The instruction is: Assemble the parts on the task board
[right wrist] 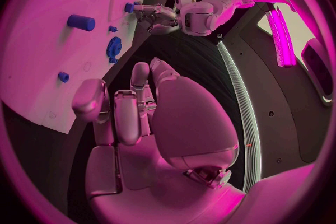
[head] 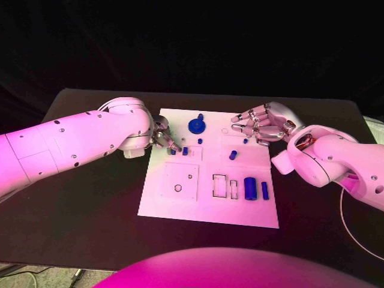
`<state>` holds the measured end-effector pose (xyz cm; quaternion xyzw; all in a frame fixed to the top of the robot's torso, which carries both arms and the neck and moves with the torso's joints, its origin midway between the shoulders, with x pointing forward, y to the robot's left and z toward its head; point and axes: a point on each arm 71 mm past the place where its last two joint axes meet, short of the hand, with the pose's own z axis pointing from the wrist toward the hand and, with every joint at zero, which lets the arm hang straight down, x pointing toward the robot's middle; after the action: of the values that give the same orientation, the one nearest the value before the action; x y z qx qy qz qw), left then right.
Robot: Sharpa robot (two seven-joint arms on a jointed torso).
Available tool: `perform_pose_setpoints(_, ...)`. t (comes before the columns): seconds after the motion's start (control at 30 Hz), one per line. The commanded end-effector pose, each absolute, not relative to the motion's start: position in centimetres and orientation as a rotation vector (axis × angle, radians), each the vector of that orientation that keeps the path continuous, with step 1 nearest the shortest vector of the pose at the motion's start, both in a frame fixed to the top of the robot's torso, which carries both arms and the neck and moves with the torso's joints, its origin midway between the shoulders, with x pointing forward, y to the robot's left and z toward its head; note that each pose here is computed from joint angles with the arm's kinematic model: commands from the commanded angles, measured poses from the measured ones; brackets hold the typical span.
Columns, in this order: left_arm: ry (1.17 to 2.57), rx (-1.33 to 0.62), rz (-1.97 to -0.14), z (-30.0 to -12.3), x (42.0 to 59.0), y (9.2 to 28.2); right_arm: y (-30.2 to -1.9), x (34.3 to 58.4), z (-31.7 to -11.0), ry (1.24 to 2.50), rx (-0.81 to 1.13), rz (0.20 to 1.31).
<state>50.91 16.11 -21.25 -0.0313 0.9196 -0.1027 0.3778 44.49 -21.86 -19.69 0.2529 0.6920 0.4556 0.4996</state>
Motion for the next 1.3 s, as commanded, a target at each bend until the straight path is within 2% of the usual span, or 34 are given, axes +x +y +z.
perform_pose_setpoints(0.03, 2.35, -0.084, -0.256, -21.3, 50.8, 16.3, -21.7, 44.4, -19.7, 1.678, 0.596, 1.115)
perform_pose_setpoints(0.33, 2.304, -0.135, -0.282, -20.7, 50.9, 16.7, -21.7, 44.4, -19.8, 1.68, 0.596, 1.116)
perform_pose_setpoints(0.67, 2.224, -0.357, -0.439, -20.0, 51.3, 17.4, -21.8, 44.4, -19.8, 1.681, 0.597, 1.114)
perform_pose_setpoints(0.87, 2.161, -0.379, -0.527, -19.5, 51.5, 17.5, -21.8, 44.4, -19.9, 1.681, 0.599, 1.112)
perform_pose_setpoints(1.03, 2.047, -0.323, -0.699, -18.7, 51.8, 16.4, -21.8, 44.4, -19.9, 1.681, 0.599, 1.112)
perform_pose_setpoints(1.3, 1.833, -0.008, -0.906, -17.6, 51.8, 13.3, -21.8, 44.4, -19.9, 1.681, 0.599, 1.114)
